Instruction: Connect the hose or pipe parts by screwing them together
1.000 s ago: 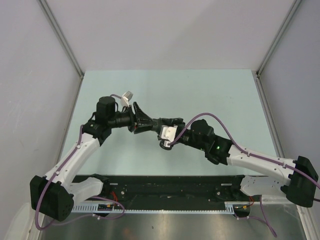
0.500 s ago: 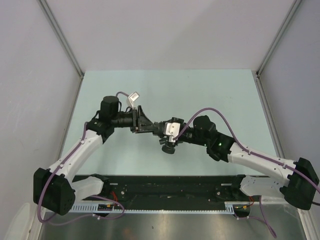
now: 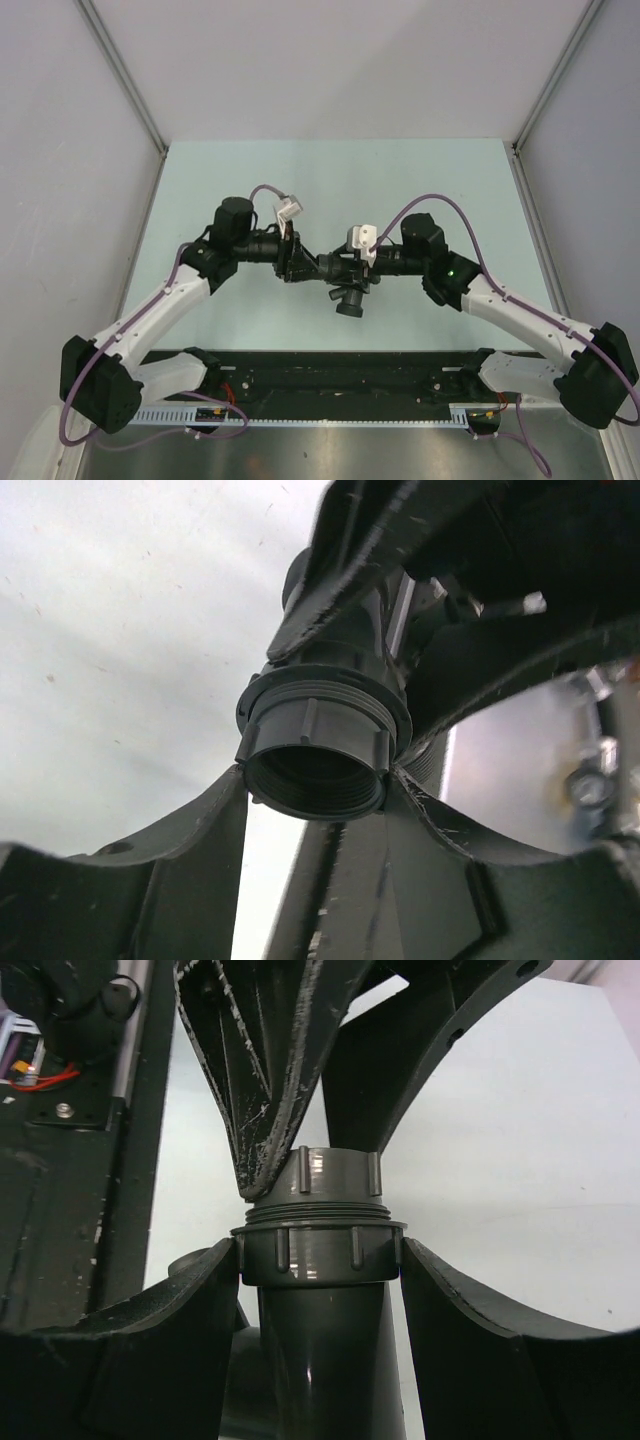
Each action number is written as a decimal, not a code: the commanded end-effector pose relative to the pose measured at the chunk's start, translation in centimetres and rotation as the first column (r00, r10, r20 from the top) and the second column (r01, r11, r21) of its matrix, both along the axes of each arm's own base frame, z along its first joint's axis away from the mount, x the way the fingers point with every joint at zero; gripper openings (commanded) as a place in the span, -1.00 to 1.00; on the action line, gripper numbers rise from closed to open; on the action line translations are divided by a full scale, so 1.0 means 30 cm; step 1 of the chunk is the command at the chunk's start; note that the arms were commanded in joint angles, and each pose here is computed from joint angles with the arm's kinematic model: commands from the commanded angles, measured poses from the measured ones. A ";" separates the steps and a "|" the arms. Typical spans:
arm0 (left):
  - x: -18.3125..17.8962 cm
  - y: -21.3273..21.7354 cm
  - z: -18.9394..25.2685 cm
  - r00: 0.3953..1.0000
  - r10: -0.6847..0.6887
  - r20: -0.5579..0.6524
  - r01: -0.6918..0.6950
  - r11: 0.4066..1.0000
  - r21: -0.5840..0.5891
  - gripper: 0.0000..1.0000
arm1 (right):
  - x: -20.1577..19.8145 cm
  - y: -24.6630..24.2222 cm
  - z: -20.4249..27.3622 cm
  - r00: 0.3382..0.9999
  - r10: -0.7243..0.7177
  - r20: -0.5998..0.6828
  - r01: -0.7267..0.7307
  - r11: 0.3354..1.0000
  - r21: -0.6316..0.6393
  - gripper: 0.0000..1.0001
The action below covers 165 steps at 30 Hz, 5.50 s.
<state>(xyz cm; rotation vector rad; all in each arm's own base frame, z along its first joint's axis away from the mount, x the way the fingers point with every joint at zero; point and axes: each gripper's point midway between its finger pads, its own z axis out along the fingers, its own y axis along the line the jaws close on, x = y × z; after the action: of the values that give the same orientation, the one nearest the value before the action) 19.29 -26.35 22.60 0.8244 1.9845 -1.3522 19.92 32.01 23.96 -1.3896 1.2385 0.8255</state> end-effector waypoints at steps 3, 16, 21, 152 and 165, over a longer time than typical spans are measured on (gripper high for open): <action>-0.039 -0.038 0.103 0.774 -0.225 0.592 0.252 0.967 0.038 -0.69 | -0.117 0.048 0.131 0.974 0.223 -0.039 -0.218 0.970 0.107 -1.00; 0.059 -0.016 0.076 0.034 -0.368 0.929 0.120 0.924 0.362 -0.89 | -0.152 0.054 0.089 0.940 0.299 -0.164 -0.284 0.953 0.108 -1.00; 0.070 0.001 0.127 0.008 -0.343 0.939 0.066 0.937 0.342 0.63 | -0.128 0.055 0.072 0.950 0.264 -0.166 -0.251 0.964 0.091 -1.00; -0.065 0.002 0.131 0.057 -0.352 0.934 0.195 0.921 0.336 -0.99 | -0.141 0.057 0.024 0.935 0.281 -0.215 -0.277 0.960 0.051 -1.00; -0.090 0.058 0.239 0.074 -0.263 0.962 0.119 0.960 0.253 1.00 | -0.112 0.052 0.013 0.962 0.221 -0.162 -0.222 0.975 0.012 -1.00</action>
<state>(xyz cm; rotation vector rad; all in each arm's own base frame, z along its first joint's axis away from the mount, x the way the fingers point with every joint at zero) 16.14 -24.90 25.78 1.6405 0.8421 -0.4496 16.85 33.41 22.16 -1.5142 1.2759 1.1057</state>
